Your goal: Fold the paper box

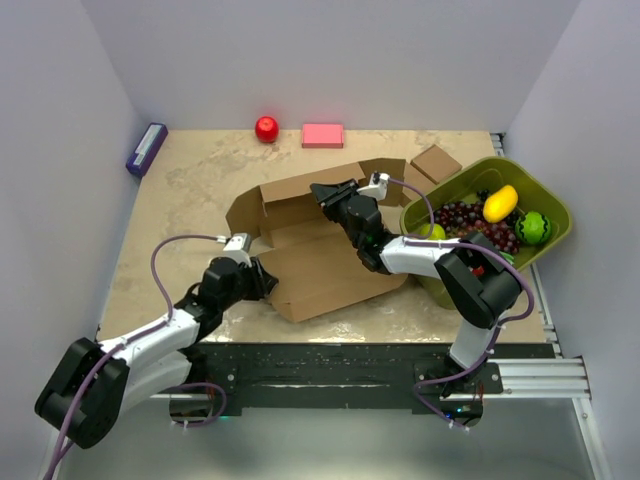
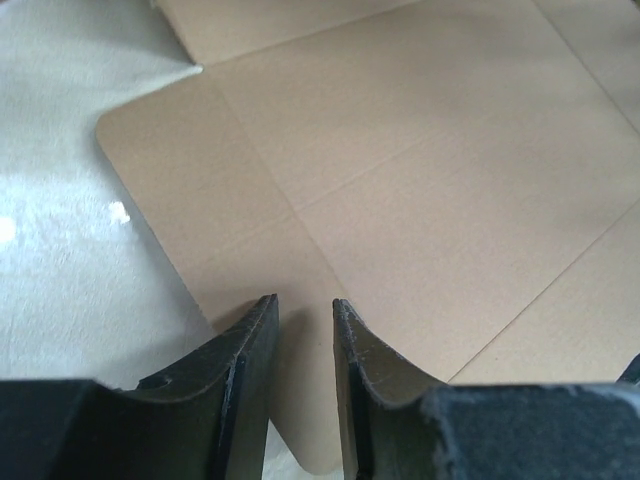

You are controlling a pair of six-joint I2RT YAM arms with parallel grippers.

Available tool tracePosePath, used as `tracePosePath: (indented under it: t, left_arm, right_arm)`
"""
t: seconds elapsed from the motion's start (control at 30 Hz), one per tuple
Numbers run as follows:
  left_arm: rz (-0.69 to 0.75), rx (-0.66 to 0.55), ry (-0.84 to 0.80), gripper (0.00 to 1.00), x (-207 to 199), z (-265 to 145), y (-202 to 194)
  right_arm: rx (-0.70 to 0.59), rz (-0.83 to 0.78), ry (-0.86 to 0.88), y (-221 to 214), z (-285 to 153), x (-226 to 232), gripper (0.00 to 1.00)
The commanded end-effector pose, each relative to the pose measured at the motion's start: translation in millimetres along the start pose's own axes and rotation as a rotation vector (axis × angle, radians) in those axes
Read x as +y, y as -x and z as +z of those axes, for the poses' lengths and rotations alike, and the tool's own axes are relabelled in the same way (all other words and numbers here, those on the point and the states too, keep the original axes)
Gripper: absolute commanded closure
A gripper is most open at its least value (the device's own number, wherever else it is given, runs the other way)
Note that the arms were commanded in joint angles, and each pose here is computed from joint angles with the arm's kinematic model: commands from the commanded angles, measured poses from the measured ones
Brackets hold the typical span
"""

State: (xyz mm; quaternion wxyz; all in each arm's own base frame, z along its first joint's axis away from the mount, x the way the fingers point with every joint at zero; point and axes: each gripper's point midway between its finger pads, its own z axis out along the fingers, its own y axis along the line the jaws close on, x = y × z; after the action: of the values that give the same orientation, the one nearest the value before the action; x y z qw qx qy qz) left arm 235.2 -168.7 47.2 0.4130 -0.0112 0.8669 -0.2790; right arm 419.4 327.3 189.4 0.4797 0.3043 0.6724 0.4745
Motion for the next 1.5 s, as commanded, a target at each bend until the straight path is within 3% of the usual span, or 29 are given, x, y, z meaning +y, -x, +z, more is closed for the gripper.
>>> tracePosePath:
  t: [0.0, 0.73, 0.83, 0.87, 0.93, 0.97, 1.07, 1.27, 1.47]
  left_arm:
    - [-0.014, -0.007, 0.046, 0.67, 8, -1, -4]
    - [-0.02, 0.034, -0.017, 0.68, 6, 1, -34]
    - [0.017, 0.008, -0.011, 0.62, 0, -1, -17]
    - [0.03, -0.05, -0.036, 0.52, -13, -3, 6]
    - [0.067, -0.071, -0.024, 0.41, -18, -8, 22]
    - [0.086, -0.125, -0.05, 0.34, -33, -14, 49]
    - [0.147, -0.17, -0.013, 0.26, -43, -26, 85]
    - [0.212, -0.177, 0.133, 0.13, -25, -47, 134]
    - [0.296, -0.074, 0.289, 0.12, 21, -51, 148]
  right_arm:
    - [-0.024, -0.05, -0.062, 5, -5, -15, 0.72]
    - [-0.022, -0.047, -0.067, 4, -7, -15, 0.73]
    - [-0.027, -0.049, -0.067, 6, -7, -15, 0.73]
    - [-0.027, -0.049, -0.067, 6, -7, -14, 0.73]
    - [-0.027, -0.049, -0.067, 6, -8, -15, 0.73]
    - [-0.028, -0.051, -0.068, 7, -8, -15, 0.73]
    - [-0.032, -0.057, -0.069, 8, -9, -15, 0.73]
    - [-0.043, -0.064, -0.063, 12, -11, -10, 0.72]
    - [-0.036, -0.064, -0.057, 11, -11, -9, 0.72]
